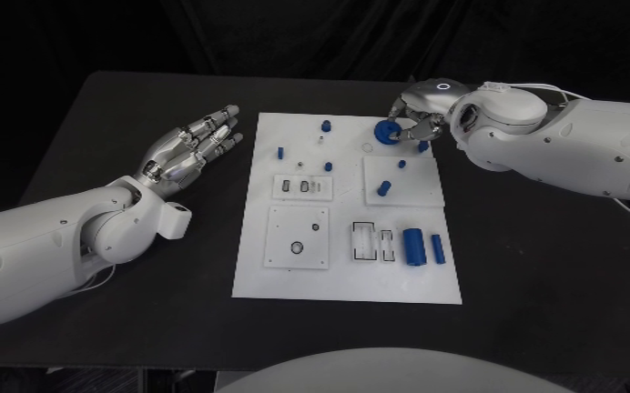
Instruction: Assemble the parts on the task board
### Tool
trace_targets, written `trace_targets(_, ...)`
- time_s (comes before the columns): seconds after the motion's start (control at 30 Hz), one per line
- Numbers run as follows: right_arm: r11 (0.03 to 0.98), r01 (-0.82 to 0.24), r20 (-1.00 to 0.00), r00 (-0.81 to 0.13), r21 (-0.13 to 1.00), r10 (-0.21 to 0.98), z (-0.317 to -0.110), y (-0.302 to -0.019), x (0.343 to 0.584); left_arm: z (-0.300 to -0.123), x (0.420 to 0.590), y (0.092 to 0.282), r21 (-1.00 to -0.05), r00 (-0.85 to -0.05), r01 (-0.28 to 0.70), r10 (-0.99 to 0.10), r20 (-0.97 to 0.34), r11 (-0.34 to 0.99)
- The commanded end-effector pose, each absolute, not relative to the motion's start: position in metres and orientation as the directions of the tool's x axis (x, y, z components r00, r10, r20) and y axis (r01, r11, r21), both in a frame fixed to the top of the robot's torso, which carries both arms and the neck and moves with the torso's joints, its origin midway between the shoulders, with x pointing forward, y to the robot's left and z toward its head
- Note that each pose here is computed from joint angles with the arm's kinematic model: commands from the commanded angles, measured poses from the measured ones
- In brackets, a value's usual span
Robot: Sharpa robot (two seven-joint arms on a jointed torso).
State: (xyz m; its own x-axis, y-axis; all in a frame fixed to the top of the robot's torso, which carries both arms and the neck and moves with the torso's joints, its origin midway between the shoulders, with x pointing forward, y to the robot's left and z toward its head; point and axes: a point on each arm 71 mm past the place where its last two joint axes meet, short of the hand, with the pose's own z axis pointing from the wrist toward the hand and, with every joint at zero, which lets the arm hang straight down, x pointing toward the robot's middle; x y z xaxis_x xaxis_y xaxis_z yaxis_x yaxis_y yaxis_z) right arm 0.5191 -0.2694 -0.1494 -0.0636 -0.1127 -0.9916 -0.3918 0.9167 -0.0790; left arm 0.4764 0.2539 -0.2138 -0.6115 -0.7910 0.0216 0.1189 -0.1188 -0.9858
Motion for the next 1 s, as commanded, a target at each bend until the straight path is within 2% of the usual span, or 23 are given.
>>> trace_targets(0.03,0.913,-0.401,-0.989,-0.084,-0.081,-0.125,-0.158,-0.270,0.516,-0.209,0.475,0.253,-0.971,-0.622,0.167,-0.782,0.030,-0.170)
trace_targets(0.33,0.902,-0.426,-0.995,-0.036,-0.064,-0.088,-0.153,-0.269,0.511,-0.210,0.475,0.253,-0.971,-0.623,0.166,-0.782,0.031,-0.171)
trace_targets(0.5,0.891,-0.450,-0.998,-0.006,-0.055,-0.065,-0.144,-0.263,0.505,-0.210,0.474,0.254,-0.971,-0.620,0.167,-0.784,0.030,-0.169)
trace_targets(0.73,0.867,-0.496,-0.998,0.023,-0.056,-0.051,-0.125,-0.244,0.501,-0.210,0.475,0.254,-0.972,-0.620,0.165,-0.784,0.031,-0.169)
trace_targets(1.0,0.839,-0.541,-0.998,0.012,-0.059,-0.063,-0.122,-0.219,0.502,-0.211,0.475,0.253,-0.972,-0.625,0.163,-0.780,0.033,-0.171)
